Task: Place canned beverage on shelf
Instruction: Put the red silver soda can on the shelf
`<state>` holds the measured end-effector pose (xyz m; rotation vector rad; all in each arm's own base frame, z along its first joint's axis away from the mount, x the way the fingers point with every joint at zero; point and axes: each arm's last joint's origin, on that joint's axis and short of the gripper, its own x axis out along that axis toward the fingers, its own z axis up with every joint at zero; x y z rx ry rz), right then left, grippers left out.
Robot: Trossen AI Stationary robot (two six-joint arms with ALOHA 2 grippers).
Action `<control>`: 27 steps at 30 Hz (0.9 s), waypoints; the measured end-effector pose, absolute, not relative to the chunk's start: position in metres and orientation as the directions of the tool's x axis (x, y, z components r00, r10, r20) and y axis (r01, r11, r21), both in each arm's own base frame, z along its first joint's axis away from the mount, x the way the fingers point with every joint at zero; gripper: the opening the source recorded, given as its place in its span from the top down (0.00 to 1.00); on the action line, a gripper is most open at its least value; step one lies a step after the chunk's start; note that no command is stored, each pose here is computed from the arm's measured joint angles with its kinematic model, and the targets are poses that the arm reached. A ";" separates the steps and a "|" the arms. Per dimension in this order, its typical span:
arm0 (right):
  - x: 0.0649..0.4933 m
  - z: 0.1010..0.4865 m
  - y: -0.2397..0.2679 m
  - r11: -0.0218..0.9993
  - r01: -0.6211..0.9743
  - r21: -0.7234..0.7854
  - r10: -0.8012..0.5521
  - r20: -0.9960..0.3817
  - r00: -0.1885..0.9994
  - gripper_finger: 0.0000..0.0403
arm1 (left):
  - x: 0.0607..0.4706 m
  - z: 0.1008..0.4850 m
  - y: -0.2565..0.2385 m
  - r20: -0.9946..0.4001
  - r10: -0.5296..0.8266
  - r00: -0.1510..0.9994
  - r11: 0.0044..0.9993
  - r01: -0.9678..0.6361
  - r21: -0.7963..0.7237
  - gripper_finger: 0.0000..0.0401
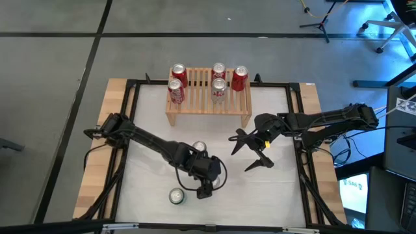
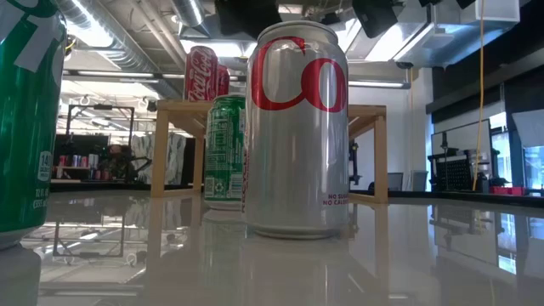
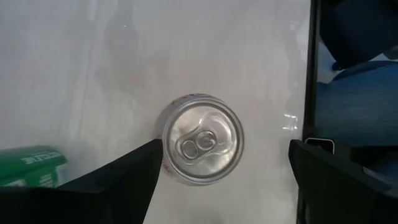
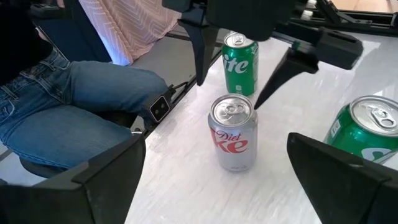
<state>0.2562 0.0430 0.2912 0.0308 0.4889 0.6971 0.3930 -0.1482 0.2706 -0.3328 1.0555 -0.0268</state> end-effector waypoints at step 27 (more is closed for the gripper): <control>0.256 0.291 0.043 0.771 -0.609 0.188 0.623 -0.422 0.659 0.04 | 0.401 0.249 -0.170 -0.828 -0.039 0.560 0.972 -0.172 -0.161 0.16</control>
